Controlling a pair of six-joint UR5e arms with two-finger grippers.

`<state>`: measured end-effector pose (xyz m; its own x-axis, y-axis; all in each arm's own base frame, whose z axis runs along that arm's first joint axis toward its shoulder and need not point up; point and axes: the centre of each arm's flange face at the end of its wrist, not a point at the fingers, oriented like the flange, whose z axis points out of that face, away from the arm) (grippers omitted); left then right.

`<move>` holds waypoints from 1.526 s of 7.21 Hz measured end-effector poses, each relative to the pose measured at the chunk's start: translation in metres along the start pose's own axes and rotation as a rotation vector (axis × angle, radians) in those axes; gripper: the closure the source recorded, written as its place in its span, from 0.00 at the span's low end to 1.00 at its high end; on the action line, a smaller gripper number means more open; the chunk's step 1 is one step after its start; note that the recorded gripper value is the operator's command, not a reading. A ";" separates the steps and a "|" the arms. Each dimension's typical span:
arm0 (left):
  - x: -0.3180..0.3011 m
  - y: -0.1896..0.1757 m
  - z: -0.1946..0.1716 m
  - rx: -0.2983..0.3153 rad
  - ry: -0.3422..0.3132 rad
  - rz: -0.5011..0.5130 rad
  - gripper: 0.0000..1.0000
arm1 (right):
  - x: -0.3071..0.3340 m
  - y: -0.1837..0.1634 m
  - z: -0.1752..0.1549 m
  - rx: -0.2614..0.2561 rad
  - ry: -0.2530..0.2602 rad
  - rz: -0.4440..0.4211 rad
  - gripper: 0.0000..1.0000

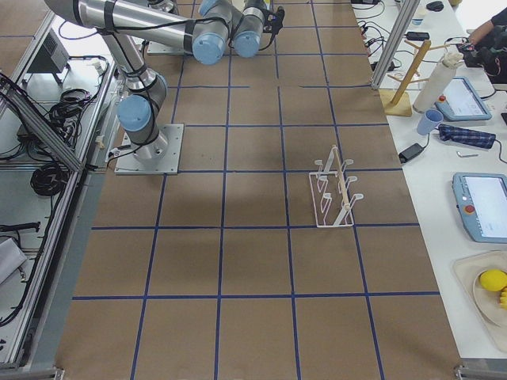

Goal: Transfer IKEA cup to right arm and place on rack

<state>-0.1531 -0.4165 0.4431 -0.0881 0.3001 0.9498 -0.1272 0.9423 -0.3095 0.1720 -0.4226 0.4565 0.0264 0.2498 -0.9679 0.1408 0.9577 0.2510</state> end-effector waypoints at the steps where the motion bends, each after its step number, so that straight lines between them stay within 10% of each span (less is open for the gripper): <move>1: 0.001 0.001 0.001 0.000 0.001 0.003 1.00 | -0.002 0.003 0.001 -0.002 0.000 0.004 0.00; 6: 0.006 0.003 0.001 -0.001 0.000 0.011 1.00 | -0.003 0.017 0.018 -0.045 0.012 0.027 0.01; 11: 0.007 0.003 0.001 -0.001 0.000 0.013 1.00 | -0.009 0.026 0.019 -0.048 0.015 0.064 0.34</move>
<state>-0.1551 -0.4114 0.4489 -0.0896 0.3125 0.9457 -0.1249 0.9385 -0.3219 0.1941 -0.4023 0.4717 0.0184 0.3124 -0.9498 0.0914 0.9454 0.3127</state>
